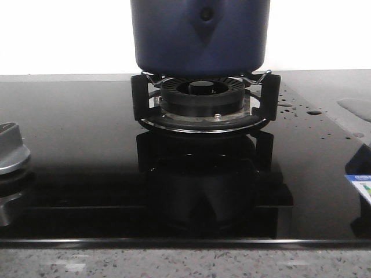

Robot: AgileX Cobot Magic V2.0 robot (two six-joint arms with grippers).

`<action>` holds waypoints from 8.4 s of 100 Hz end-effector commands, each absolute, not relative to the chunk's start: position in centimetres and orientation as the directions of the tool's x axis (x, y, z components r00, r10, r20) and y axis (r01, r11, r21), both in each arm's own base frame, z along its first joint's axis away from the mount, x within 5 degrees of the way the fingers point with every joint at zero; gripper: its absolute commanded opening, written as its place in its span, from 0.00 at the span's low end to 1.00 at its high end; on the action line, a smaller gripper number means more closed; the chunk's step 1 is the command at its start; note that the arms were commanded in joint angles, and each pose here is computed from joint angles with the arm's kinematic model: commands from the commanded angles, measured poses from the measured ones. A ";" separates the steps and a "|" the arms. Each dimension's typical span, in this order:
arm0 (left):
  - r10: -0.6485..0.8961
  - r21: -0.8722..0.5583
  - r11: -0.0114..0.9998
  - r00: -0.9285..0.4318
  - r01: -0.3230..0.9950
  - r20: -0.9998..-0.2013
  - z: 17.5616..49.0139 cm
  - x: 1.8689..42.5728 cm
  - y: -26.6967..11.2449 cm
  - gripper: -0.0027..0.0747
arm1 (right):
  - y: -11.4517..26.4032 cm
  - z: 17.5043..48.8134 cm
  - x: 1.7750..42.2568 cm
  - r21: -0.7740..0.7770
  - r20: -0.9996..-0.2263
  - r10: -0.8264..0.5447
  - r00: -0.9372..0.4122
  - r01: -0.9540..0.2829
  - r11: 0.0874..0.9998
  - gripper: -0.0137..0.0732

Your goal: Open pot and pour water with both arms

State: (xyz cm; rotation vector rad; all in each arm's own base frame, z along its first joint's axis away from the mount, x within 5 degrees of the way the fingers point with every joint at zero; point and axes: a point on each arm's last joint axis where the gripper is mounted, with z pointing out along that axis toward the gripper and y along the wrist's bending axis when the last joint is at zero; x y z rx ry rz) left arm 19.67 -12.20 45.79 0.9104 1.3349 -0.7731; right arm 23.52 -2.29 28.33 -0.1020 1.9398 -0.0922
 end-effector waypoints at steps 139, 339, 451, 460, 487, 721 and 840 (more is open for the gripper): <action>-0.083 -0.048 0.365 -0.018 0.930 -0.996 41.5 27.8 -18.3 0.33 | -0.2 37.6 13.3 -0.156 -0.979 -0.151 0.139 -0.024 0.987 0.86; -0.021 0.052 0.823 0.122 0.566 -0.992 37.3 10.7 -6.2 0.01 | 4.6 32.7 7.5 -0.162 -0.987 -0.144 0.075 -0.502 0.849 0.09; 0.224 0.286 0.829 0.183 0.480 -0.957 33.8 7.5 -4.6 0.01 | 5.9 32.3 6.1 -0.167 -0.984 -0.162 0.068 -0.648 0.743 0.08; 0.261 0.272 0.879 0.081 0.392 -0.962 32.4 7.2 -3.4 0.01 | 5.9 32.3 6.1 -0.167 -0.984 -0.162 0.068 -0.648 0.743 0.08; 0.163 0.167 0.980 0.043 0.107 -0.986 25.7 5.4 -0.7 0.01 | 5.9 32.3 6.1 -0.167 -0.984 -0.162 0.068 -0.648 0.743 0.08; 0.061 0.041 0.994 -0.200 0.105 -0.978 17.4 5.4 -0.6 0.01 | 1.0 28.1 7.4 -0.121 -0.985 -0.106 0.135 -0.107 0.987 0.08; 0.061 0.041 0.994 -0.194 0.104 -0.979 17.4 5.4 -0.6 0.01 | -0.3 17.3 5.3 -0.059 -0.970 -0.056 -0.236 0.007 0.998 0.08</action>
